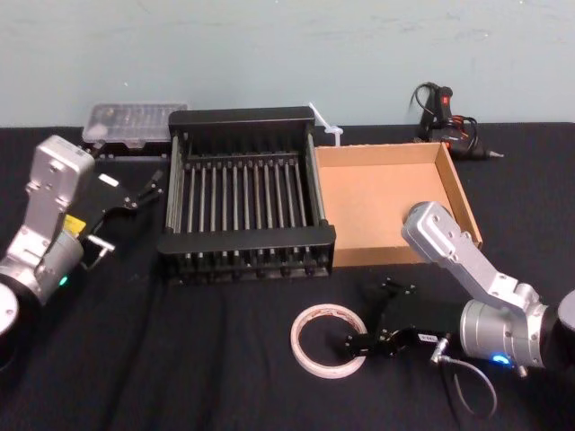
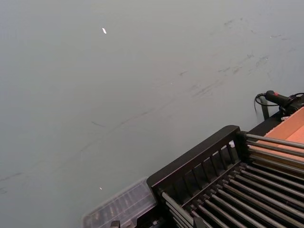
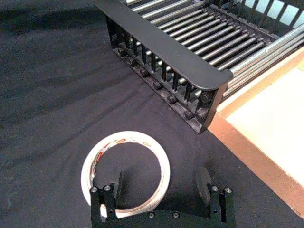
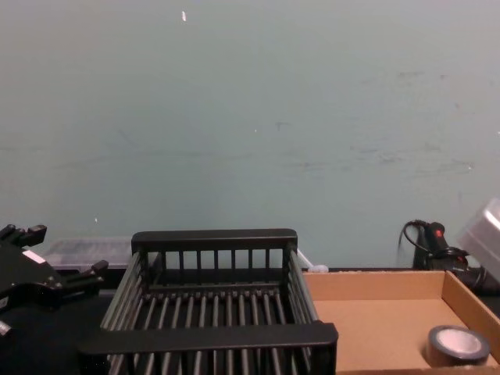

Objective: Pick up the white tape and place it into the black box , Pick up the silver tape and place it into the brown box.

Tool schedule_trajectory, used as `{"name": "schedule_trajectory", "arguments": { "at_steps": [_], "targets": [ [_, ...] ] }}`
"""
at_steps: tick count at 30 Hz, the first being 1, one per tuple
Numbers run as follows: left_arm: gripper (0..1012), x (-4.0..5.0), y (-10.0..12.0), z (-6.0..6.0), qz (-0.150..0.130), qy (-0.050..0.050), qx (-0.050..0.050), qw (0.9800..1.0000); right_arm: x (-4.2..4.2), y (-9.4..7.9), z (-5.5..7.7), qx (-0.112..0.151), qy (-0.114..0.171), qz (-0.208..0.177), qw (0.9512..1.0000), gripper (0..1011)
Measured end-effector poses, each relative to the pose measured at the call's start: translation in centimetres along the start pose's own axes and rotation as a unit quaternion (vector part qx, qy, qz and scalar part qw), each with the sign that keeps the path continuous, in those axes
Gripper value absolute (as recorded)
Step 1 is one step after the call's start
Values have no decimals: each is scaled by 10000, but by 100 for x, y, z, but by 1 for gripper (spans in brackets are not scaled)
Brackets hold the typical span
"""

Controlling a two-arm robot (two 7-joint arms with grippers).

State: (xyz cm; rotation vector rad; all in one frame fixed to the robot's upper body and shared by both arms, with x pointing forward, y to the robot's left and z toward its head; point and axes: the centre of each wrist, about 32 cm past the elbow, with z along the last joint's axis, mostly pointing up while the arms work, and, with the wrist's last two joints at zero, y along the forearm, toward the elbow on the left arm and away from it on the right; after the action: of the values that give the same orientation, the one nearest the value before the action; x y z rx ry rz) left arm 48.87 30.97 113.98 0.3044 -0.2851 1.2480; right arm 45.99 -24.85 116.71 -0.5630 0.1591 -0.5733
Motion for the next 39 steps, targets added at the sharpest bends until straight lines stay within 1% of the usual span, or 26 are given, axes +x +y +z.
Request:
{"name": "schedule_trajectory", "arguments": {
  "at_steps": [22, 39],
  "targets": [
    [1001, 0, 0, 0, 0, 0, 0, 10000, -8, 126, -15, -108, -11, 64, 9999, 1002],
    [1001, 0, 0, 0, 0, 0, 1, 10000, -4, 155, -27, -120, 23, 50, 9999, 1002]
  ]
}}
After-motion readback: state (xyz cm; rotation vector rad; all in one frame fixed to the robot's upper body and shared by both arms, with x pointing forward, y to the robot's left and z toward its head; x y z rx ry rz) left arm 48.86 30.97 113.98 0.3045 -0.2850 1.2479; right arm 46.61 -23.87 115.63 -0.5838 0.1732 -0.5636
